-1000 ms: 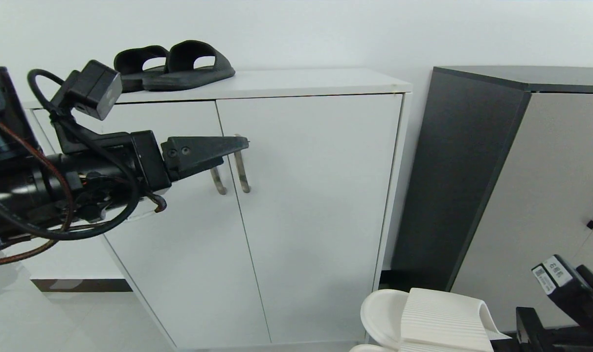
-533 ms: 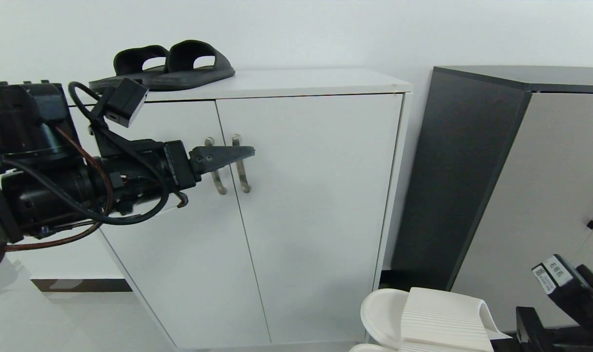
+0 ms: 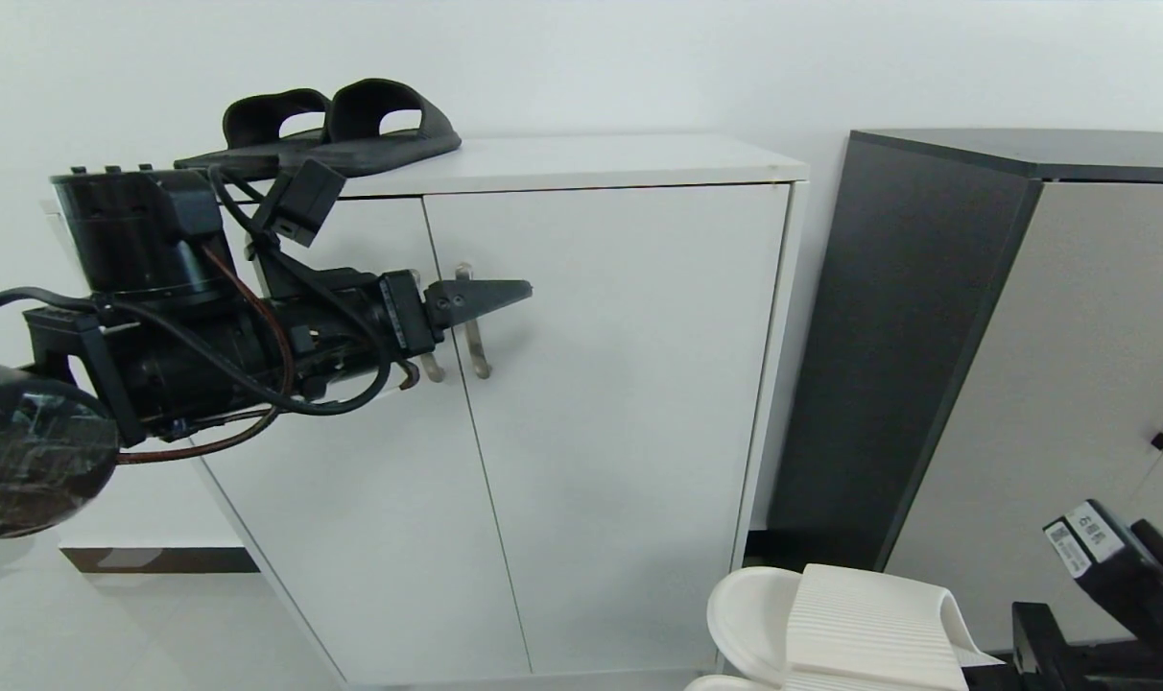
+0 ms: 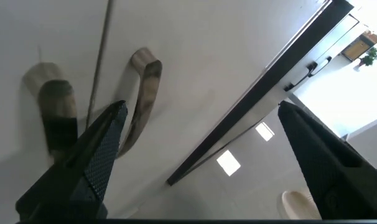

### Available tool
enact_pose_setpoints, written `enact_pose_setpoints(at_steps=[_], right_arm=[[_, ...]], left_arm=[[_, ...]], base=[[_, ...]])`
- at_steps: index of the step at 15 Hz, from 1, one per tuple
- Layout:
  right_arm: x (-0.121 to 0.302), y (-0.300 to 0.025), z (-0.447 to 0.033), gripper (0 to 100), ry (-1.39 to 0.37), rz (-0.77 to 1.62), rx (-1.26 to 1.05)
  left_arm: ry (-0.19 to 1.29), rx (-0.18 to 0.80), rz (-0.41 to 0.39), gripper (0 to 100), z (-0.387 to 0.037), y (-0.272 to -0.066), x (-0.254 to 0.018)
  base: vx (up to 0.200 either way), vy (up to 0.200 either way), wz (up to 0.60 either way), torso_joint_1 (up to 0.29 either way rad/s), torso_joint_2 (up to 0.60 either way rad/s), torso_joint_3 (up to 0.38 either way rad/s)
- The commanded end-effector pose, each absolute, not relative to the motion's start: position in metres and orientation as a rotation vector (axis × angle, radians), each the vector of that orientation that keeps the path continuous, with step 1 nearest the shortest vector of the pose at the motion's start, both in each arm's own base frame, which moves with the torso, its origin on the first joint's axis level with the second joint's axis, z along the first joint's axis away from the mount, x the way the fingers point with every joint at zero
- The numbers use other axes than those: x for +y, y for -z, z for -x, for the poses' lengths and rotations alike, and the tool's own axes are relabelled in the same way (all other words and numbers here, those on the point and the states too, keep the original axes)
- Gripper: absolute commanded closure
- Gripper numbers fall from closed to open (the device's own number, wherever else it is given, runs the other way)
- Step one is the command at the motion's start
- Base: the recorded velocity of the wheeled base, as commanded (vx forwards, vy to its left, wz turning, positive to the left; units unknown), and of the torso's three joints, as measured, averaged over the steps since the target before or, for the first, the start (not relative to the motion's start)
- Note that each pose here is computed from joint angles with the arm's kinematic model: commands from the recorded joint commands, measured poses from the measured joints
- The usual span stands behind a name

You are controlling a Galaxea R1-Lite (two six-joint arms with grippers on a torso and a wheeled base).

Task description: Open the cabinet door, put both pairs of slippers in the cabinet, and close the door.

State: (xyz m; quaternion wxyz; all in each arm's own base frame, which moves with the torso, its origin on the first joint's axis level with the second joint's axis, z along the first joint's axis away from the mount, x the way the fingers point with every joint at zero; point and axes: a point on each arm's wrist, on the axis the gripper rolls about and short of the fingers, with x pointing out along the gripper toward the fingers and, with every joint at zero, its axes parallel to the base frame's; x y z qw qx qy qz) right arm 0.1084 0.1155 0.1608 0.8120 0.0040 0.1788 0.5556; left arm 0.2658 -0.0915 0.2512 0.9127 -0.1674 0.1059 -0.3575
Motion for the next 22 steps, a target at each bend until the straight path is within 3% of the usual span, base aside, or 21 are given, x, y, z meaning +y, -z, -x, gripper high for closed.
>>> enact_pose_setpoints(at_steps=[1,2,3,7,14,22], right_arm=[[0.115,-0.162,-0.108,100,-1.187,-0.010,0.373],[0.115,-0.162,-0.108,100,-1.189,-0.010,0.374],[0.115,-0.163,-0.107,100,-1.189,-0.011,0.369],[0.114,-0.163,-0.106,100,-1.199,-0.013,0.366],[0.112,-0.163,-0.102,100,-1.254,-0.012,0.358],[0.110,-0.161,-0.101,100,-1.258,-0.001,0.355]], left_arm=[[0.753,0.225,0.344,0,-0.269,-0.250,-0.098],[0.756,0.226,0.344,0,-0.269,-0.250,-0.098],[0.756,0.227,0.344,100,-0.269,-0.250,-0.099],[0.757,0.223,0.345,100,-0.263,-0.251,-0.097],[0.821,0.206,0.338,100,-0.189,-0.248,-0.086],[0.839,0.106,0.339,100,-0.114,-0.247,-0.064]], base=[[0.000,0.000,0.00,0.000,0.00,0.000],[0.000,0.000,0.00,0.000,0.00,0.000],[0.000,0.000,0.00,0.000,0.00,0.000],[0.000,0.000,0.00,0.000,0.00,0.000],[0.000,0.000,0.00,0.000,0.00,0.000],[0.000,0.000,0.00,0.000,0.00,0.000]])
